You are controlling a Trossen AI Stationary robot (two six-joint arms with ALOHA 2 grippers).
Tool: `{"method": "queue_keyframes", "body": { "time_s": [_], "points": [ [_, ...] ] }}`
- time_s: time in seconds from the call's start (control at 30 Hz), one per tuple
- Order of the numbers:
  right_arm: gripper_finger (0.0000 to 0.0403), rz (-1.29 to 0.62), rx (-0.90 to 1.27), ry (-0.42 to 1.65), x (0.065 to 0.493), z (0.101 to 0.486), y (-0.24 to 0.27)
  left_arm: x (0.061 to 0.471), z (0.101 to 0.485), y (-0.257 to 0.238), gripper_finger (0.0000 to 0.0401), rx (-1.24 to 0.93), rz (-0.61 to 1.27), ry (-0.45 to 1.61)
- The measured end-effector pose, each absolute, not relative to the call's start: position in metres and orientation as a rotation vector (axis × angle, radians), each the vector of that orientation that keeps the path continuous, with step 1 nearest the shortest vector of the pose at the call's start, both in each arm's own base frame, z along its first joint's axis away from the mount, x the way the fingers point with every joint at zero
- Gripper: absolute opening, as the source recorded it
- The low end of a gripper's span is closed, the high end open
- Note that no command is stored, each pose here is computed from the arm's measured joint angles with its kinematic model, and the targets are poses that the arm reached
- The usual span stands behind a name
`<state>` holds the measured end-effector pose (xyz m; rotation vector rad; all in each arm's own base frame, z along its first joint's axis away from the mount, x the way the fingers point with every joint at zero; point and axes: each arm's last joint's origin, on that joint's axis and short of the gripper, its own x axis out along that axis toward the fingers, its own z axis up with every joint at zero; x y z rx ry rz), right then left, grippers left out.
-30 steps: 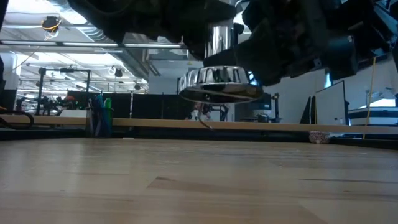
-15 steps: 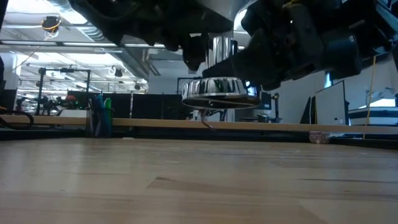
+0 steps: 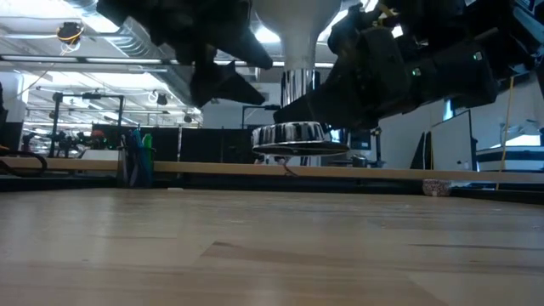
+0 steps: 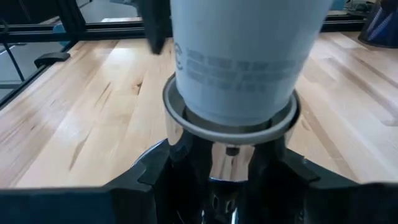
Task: Screw lightbulb
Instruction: Insert the lightbulb into the lamp
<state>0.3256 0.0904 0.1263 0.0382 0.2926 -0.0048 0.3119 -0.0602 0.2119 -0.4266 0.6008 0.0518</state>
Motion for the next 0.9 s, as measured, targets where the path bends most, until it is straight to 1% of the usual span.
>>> {"method": "queue_keyframes", "body": {
  "time_s": [0.2,0.33,0.43,0.57,0.67,0.9],
  "points": [
    [0.0176,-0.038,0.037,0.29,0.326,0.126,0.089,0.312,0.212,-0.064,0.0259,-0.464,0.071,0.591],
    [0.0176,-0.044,0.04,0.295,0.325,0.126,0.089,0.311,0.208,-0.087,0.026,-0.416,0.258,0.451],
    [0.0176,-0.073,0.036,0.293,0.325,0.126,0.088,0.312,0.201,-0.104,0.026,-0.412,0.286,0.407],
    [0.0176,-0.107,0.048,0.291,0.325,0.126,0.087,0.318,0.201,-0.115,0.026,-0.454,0.369,0.238],
    [0.0176,-0.129,0.049,0.289,0.325,0.125,0.087,0.324,0.204,-0.118,0.026,-0.436,0.418,0.152],
    [0.0176,-0.13,0.057,0.286,0.325,0.126,0.087,0.343,0.204,-0.113,0.026,-0.345,0.499,0.136]
  ]
}}
